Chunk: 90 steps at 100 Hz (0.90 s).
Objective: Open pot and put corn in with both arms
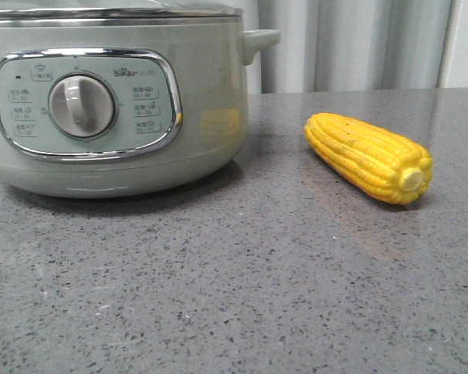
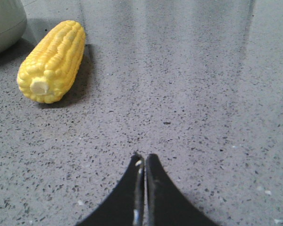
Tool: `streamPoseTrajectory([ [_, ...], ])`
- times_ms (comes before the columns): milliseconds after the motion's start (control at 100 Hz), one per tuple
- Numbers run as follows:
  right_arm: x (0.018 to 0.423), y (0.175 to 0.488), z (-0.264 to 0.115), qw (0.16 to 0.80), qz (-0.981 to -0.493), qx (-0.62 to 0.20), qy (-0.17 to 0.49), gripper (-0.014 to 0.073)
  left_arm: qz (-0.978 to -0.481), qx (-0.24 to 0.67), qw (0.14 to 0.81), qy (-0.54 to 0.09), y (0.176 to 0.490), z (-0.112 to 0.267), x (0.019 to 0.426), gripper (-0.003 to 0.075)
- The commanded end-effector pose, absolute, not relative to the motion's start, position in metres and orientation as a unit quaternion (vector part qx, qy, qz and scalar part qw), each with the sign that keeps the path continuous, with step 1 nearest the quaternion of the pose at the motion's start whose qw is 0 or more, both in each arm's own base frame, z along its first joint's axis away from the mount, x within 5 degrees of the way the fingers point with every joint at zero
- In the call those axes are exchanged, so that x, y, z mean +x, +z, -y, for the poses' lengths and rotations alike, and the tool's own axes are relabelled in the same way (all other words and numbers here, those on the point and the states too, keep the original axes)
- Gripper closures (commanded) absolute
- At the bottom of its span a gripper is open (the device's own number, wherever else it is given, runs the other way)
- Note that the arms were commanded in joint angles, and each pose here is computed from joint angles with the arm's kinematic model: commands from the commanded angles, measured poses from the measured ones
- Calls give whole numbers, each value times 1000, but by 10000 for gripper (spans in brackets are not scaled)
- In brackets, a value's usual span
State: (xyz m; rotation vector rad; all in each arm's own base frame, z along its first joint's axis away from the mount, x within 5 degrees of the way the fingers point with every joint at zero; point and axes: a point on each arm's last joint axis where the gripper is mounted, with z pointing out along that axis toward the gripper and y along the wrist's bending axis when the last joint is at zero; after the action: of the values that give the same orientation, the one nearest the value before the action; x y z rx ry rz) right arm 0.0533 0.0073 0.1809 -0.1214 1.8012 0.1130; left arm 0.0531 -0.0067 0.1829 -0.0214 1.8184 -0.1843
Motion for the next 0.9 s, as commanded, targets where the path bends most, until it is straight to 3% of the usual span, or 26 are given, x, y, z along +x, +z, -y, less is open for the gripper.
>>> streamPoseTrajectory([
  [0, 54, 174, -7, 620, -781, -51, 48, 675, -777, -14, 623, -85, 178, 7, 52, 738],
  [890, 54, 176, -7, 628, -775, -54, 45, 675, -777, -14, 623, -84, 178, 6, 52, 738],
])
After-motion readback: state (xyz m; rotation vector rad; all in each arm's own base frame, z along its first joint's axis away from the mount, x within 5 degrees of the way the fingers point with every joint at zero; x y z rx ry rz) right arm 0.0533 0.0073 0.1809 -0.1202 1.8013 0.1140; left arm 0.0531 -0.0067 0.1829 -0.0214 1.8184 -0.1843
